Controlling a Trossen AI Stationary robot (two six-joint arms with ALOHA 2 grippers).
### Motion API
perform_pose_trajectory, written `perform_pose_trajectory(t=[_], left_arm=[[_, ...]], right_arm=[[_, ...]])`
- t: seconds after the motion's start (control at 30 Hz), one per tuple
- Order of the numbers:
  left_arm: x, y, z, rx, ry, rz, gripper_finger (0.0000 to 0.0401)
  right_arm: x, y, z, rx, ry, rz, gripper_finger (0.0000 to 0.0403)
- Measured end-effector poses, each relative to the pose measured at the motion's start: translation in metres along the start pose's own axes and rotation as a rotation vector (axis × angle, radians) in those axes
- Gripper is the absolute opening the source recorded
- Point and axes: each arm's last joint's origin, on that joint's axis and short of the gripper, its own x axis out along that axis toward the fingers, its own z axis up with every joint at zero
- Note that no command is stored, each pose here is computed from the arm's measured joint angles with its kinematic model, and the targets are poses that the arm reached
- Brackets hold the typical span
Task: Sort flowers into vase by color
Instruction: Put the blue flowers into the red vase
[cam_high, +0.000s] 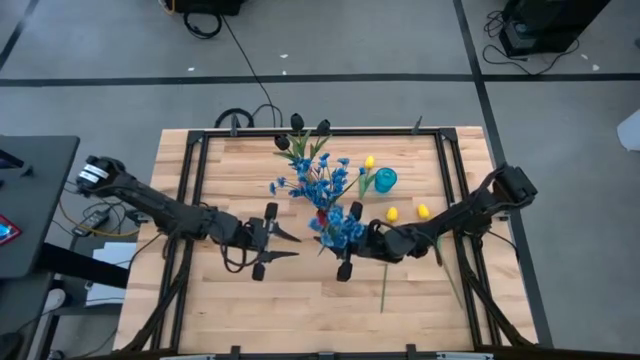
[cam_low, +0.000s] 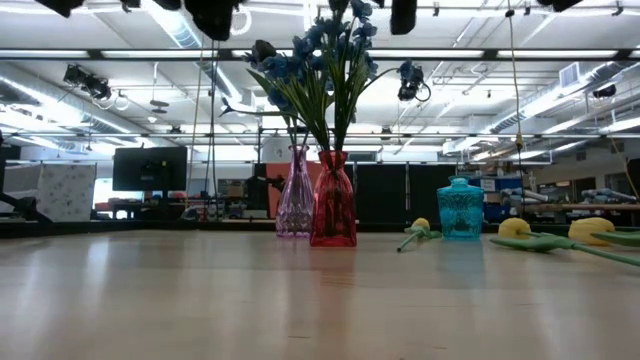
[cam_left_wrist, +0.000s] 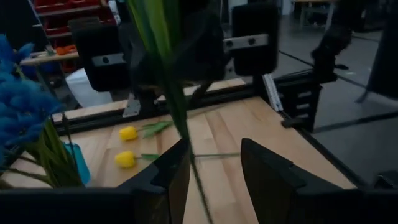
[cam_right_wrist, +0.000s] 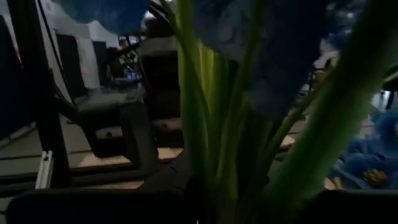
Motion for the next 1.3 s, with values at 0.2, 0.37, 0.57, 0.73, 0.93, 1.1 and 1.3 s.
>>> perform_pose_trajectory(t=[0.2, 0.37, 0.57, 0.73, 0.93, 1.1, 1.3], left_arm=[[-0.007, -0.01, -0.018, -0.054, 0.089, -0.001, 0.0147], [-0.01, -0.01, -0.069, -0.162, 0.148, 0.12, 0.0147], [-0.007, -0.001, -0.111, -0.18, 0.101, 0.336, 0.016], [0.013, 0.004, -0.128, -0.148, 0.085, 0.377, 0.0197], [0.035, 0.018, -0.147, -0.126, 0.139, 0.431, 0.025], [0.046, 0.039, -0.156, -0.169, 0.154, 0.399, 0.0292], [0.047, 0.072, -0.161, -0.202, 0.159, 0.365, 0.0324]], right_arm=[[-0.015, 0.007, 0.012, -0.044, 0.027, -0.075, 0.0102], [-0.022, 0.01, 0.017, -0.083, 0.033, -0.155, 0.0102], [-0.02, 0.007, 0.017, -0.065, 0.031, -0.139, 0.0102], [-0.017, 0.004, 0.017, -0.061, 0.031, -0.131, 0.0102], [-0.017, 0.004, 0.016, -0.073, 0.041, -0.131, 0.0102], [-0.018, 0.004, 0.013, -0.089, 0.064, -0.13, 0.0102], [-0.018, 0.004, 0.012, -0.097, 0.075, -0.136, 0.0102]])
